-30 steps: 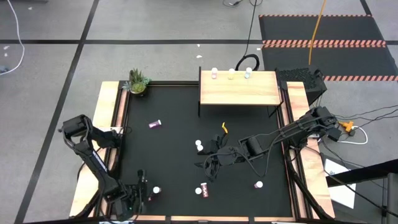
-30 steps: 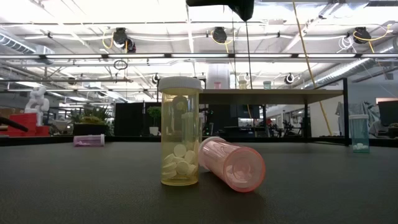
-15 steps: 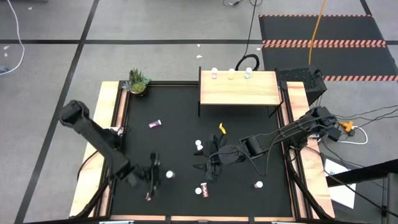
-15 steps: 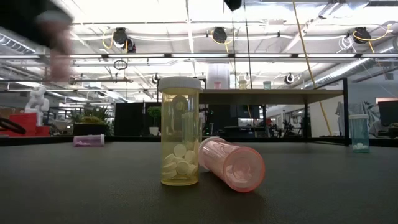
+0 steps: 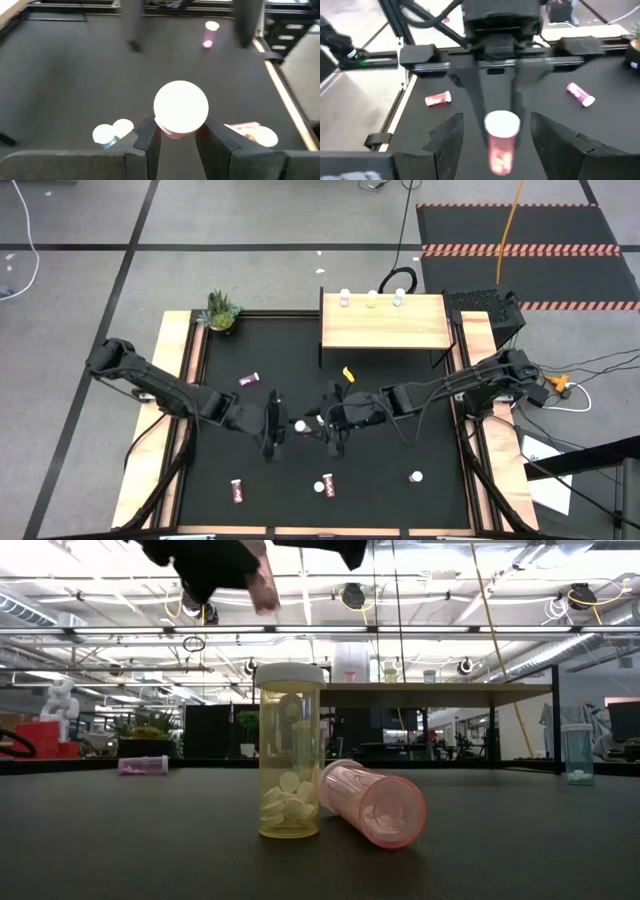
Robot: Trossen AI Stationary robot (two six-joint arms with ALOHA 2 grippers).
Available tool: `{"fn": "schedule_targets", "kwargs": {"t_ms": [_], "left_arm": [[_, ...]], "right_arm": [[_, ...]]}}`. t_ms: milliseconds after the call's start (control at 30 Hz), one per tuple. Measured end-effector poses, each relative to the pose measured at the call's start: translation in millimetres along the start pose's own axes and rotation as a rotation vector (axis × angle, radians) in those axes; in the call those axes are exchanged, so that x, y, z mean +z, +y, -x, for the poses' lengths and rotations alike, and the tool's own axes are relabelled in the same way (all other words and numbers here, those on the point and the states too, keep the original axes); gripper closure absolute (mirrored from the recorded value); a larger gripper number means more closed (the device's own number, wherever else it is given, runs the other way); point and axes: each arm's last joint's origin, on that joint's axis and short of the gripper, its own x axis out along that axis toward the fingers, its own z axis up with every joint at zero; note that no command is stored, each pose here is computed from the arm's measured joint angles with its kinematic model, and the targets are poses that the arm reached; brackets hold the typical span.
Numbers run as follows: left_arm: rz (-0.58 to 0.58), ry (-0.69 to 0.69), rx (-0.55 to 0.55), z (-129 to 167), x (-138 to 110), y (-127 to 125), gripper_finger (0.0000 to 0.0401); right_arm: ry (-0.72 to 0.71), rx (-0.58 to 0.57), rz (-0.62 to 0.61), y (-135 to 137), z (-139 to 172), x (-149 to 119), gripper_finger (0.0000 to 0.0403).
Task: Pick and place medicine bottles onto shelf by color
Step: Put the middle pink pill bottle on the shelf
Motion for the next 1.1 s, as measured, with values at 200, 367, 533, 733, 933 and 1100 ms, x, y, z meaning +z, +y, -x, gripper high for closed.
{"fn": "schedule_targets", "kwargs": {"t_ms": [200, 367, 533, 733, 933, 1100], "left_arm": [[0.007, 0.010, 0.014, -4, 1, 10, 0.0291], [0.002, 0.017, 0.027, -6, 0, 12, 0.0290], [0.005, 0.014, 0.052, -7, 0, 15, 0.0290], [0.027, 0.010, 0.075, -8, 1, 20, 0.0290], [0.027, 0.033, 0.081, -8, -1, 22, 0.0290], [0.046, 0.034, 0.080, -8, -1, 22, 0.0290]], "right_arm": [[0.025, -0.010, 0.063, -15, -11, -4, 0.0183], [0.016, -0.022, 0.067, -31, -12, 0, 0.0183], [0.031, 0.100, 0.051, -40, -13, 2, 0.0183], [0.068, 0.109, 0.031, -46, -26, -8, 0.0183], [0.067, 0.101, -0.024, -48, -34, -12, 0.0190], [0.076, 0.098, -0.034, -48, -34, -12, 0.0220]]}}
